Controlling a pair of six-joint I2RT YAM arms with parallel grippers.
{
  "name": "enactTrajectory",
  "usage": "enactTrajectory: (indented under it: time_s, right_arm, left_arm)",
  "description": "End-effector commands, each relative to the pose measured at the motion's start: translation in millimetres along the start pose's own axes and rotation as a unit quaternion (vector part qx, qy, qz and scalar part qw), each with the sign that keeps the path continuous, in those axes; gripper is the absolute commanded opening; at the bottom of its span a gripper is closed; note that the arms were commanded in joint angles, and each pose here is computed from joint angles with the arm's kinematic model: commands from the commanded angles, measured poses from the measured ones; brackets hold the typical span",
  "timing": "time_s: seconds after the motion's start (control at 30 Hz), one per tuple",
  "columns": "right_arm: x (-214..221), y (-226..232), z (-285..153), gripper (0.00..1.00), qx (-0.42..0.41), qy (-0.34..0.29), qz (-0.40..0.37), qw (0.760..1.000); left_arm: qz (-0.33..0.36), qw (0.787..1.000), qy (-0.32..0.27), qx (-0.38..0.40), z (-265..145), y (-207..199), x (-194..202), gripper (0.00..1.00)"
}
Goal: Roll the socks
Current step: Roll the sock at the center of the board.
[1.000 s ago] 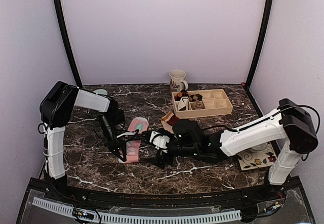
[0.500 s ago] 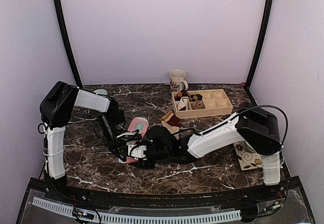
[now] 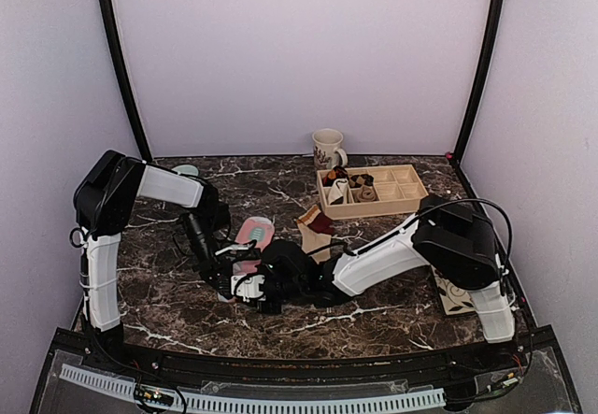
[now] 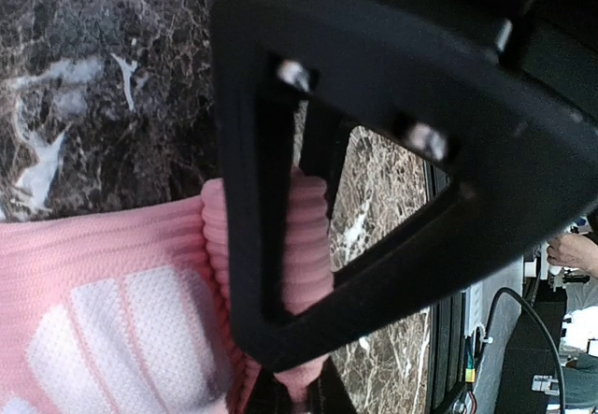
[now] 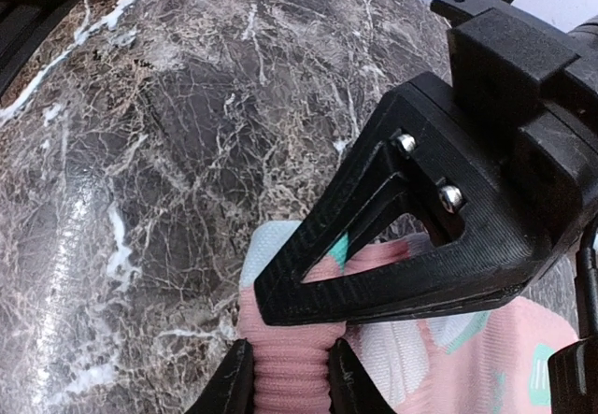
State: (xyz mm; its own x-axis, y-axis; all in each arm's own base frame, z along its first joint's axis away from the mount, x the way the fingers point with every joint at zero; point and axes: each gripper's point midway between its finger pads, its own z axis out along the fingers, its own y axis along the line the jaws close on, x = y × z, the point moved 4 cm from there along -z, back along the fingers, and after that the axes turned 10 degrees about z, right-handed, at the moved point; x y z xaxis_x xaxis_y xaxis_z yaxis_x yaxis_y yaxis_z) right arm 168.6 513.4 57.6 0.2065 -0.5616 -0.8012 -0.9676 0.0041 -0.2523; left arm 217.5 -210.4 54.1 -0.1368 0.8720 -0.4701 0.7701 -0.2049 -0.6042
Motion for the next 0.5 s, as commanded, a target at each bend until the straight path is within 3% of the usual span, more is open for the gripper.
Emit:
enactTrajectory:
  time_s: [0.0,0.1,0.17,0.2,0.23,0.27,0.47]
  right_arm:
    - [-1,1,11,0.17,-0.002,0.000,0.004,1.000]
    - [5,6,11,0.00,-0.015,0.010,0.014,1.000]
    - [11,11,11,0.00,-0.027,0.019,0.024,0.999]
    - [13,13,10,0.00,-0.031,0.022,0.031,0.999]
    - [15,15,9,0.00,-0.035,0.024,0.037,0.998]
    - [16,16,8,0.00,-0.037,0.025,0.044,0.998]
    - [20,18,7,0.00,-0.052,0.037,0.092,0.994]
  left_arm:
    - [0.002,0.999,0.047,-0.021,2,9,14,0.08]
    - [-0.002,0.998,0.049,-0.029,-1,9,13,0.20]
    - [0.001,0.998,0.046,-0.040,-7,7,12,0.30]
    - [0.000,0.998,0.044,-0.047,-11,6,11,0.40]
    - [0.000,0.998,0.039,-0.053,-16,5,11,0.57]
    - [-0.003,0.998,0.033,-0.061,-22,5,11,0.62]
    - [-0.002,0.991,0.001,-0.135,-63,-2,17,0.66]
